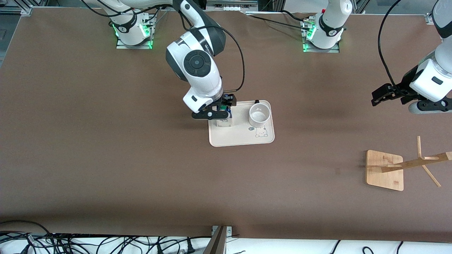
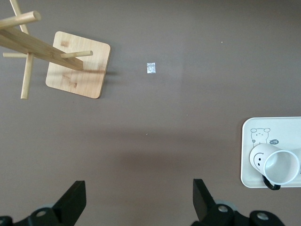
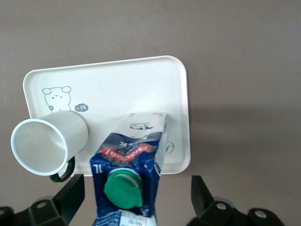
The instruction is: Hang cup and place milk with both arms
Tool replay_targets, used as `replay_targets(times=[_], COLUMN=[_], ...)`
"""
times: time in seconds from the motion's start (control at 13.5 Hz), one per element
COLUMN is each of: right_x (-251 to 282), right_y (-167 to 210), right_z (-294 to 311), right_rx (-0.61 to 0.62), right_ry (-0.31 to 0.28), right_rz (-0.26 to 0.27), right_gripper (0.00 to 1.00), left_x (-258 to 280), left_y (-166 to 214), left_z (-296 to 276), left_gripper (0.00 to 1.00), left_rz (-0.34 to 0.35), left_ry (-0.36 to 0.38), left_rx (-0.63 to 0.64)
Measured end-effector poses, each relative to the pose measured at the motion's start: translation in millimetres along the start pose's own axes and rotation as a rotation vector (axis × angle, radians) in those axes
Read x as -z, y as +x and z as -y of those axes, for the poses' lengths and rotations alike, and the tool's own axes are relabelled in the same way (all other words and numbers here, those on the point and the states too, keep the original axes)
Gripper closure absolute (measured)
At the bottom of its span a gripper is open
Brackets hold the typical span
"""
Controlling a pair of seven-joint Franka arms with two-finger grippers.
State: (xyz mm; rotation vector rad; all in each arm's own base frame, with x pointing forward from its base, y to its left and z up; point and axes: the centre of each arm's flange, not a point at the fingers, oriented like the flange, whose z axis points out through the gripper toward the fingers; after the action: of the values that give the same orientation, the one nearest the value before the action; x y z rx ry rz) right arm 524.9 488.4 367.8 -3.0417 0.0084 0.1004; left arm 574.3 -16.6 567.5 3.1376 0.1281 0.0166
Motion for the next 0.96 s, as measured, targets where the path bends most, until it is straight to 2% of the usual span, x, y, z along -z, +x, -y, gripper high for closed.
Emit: replay_targets(times=[0.96], right_x=[-16.7], right_y=[-3.9], right_z=[3.3], right_rx=[0.007], right_ry=[-0.014], right_rz=[0.012], right_gripper=[0.0], left_x=[2.7], left_y=[1.4], left_z=[-0.7], left_gripper=[0.0], left_rz=[-0.009], left_ry=[-0.001], left_rx=[-0.001])
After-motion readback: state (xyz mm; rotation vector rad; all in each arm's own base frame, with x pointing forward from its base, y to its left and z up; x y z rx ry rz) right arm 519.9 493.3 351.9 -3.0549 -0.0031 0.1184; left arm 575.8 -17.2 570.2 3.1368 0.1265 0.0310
